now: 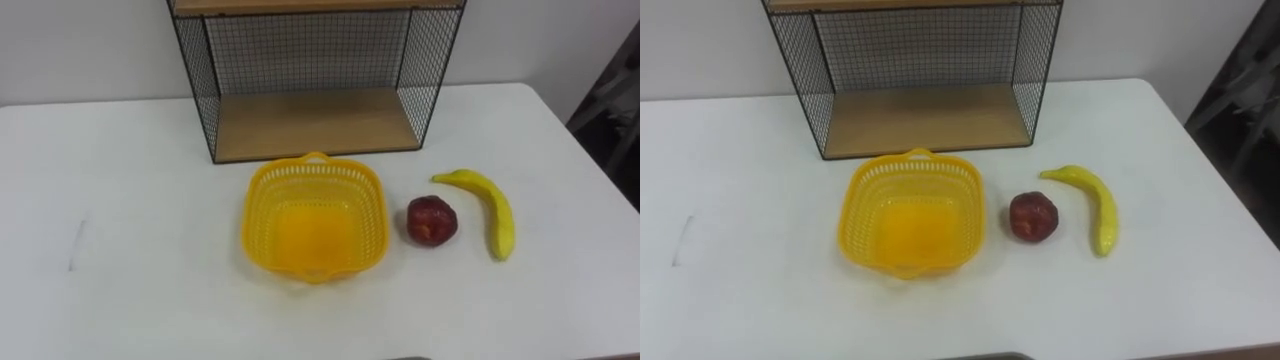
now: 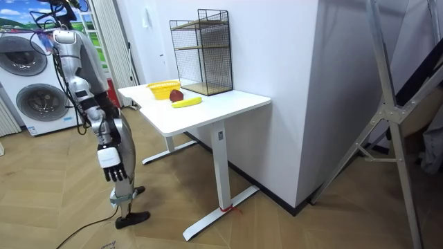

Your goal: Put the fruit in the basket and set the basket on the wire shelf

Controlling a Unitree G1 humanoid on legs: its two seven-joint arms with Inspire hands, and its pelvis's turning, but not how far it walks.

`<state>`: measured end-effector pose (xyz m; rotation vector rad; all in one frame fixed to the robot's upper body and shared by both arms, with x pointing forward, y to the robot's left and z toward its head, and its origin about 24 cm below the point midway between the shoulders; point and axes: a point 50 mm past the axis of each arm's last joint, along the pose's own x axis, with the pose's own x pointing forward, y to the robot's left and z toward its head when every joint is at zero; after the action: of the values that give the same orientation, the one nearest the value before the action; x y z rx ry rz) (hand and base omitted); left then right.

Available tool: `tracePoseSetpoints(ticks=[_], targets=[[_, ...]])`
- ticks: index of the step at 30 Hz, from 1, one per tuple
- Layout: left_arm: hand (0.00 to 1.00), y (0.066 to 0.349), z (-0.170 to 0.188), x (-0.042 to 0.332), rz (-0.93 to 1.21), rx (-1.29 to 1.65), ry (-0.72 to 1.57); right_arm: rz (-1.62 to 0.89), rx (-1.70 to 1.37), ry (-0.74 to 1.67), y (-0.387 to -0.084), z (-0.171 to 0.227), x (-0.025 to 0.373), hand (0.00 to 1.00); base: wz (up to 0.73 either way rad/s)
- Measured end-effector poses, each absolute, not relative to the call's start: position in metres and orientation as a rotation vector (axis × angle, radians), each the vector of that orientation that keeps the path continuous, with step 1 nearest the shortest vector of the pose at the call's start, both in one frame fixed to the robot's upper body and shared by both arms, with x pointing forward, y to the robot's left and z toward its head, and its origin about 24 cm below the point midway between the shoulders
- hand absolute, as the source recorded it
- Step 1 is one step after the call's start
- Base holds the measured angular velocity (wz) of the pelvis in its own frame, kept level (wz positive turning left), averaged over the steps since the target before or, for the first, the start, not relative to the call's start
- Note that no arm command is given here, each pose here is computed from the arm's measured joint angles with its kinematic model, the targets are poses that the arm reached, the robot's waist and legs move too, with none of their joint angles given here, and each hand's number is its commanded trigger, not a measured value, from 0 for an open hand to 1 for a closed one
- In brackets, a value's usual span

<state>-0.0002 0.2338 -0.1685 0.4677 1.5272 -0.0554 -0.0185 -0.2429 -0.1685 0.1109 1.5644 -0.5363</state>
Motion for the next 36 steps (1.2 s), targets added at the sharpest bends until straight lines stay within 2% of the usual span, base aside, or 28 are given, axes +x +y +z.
tracePoseSetpoints(ticks=[4, 7, 14, 20, 22, 25, 31, 36], targets=[[0.0, 0.239, -0.167, -0.008, 0.013, 0.415, 1.52, -0.973, 0.573, 1.302, -0.256, -0.165, -0.001, 0.0, 0.0], [0.0, 0.246, -0.165, -0.013, 0.092, 0.372, 1.518, -1.179, 0.8, 1.101, -0.268, -0.16, 0.016, 0.0, 0.0], [0.0, 0.258, -0.159, -0.021, 0.238, 0.36, 1.494, -1.49, 1.05, 0.746, -0.304, -0.136, 0.044, 0.0, 0.0], [0.0, 0.26, -0.158, -0.016, 0.248, 0.388, 1.454, -1.595, 0.824, 0.563, -0.337, -0.089, 0.077, 0.0, -0.06], [0.0, 0.262, -0.157, -0.009, 0.249, 0.404, 1.428, -1.569, 0.636, 0.379, -0.349, -0.046, 0.106, 0.0, 0.0], [0.0, 0.262, -0.157, -0.006, 0.258, 0.439, 1.4, -1.544, 0.417, 0.143, -0.353, 0.006, 0.129, 0.0, 0.0], [0.0, 0.262, -0.157, -0.01, 0.21, 0.489, 1.409, -1.48, 0.136, -0.148, -0.343, 0.062, 0.149, 0.0, 0.0], [0.0, 0.255, -0.161, -0.006, 0.151, 0.49, 1.415, -1.269, -0.046, -0.21, -0.321, 0.073, 0.17, 0.0, -0.06]])
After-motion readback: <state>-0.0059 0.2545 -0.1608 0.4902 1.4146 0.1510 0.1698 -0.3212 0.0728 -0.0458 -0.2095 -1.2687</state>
